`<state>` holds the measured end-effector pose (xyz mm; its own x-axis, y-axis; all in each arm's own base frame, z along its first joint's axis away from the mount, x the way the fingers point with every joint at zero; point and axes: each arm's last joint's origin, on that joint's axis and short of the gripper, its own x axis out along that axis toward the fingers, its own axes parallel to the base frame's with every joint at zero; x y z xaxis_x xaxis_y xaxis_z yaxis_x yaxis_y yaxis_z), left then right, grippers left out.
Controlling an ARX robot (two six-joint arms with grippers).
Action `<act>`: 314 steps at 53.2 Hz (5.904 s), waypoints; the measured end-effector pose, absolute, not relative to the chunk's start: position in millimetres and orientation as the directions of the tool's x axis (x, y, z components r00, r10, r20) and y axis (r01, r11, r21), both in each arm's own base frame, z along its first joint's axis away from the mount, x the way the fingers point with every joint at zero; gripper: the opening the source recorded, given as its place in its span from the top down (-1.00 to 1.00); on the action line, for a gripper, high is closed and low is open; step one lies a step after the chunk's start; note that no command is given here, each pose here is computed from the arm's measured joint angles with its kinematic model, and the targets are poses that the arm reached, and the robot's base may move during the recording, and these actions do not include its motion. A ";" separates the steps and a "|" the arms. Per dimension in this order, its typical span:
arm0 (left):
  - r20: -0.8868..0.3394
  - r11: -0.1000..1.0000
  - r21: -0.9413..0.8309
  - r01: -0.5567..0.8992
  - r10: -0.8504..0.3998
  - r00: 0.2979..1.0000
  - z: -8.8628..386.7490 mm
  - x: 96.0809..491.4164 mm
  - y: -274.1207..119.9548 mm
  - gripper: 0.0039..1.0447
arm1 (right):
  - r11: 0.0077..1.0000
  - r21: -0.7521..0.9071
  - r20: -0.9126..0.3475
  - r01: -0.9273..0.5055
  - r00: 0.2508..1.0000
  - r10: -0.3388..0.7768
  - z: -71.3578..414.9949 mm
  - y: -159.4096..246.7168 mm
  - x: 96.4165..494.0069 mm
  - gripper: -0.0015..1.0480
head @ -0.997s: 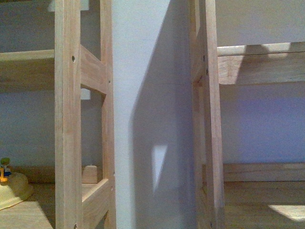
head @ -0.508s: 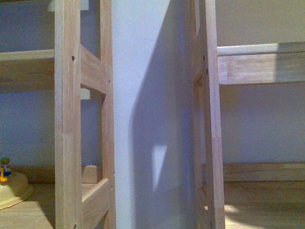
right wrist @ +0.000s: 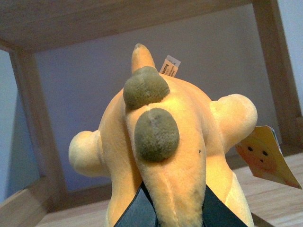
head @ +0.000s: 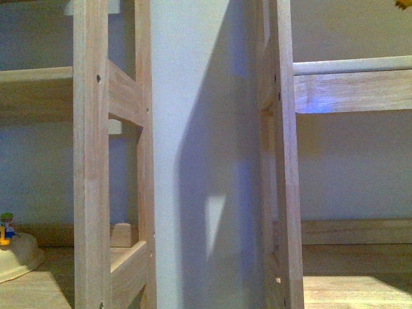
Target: Put away toys
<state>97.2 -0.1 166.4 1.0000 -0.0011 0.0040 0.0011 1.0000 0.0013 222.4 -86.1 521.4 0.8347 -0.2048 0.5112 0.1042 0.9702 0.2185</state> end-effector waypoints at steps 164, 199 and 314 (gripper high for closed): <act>0.004 1.000 0.001 0.001 -0.001 1.000 166.4 97.2 -0.1 -0.88 | 0.960 0.235 0.486 0.153 0.837 -0.252 390.7 -16.7 93.5 -0.87; 0.004 1.000 0.001 0.001 -0.001 1.000 166.4 97.2 -0.1 -0.88 | 0.975 0.215 0.110 0.051 0.991 -0.076 222.5 11.5 99.2 -0.87; 0.004 1.000 0.001 0.001 -0.001 1.000 166.4 97.2 -0.1 -0.88 | 1.000 0.003 0.003 -0.001 1.000 0.001 167.4 0.2 97.3 -0.87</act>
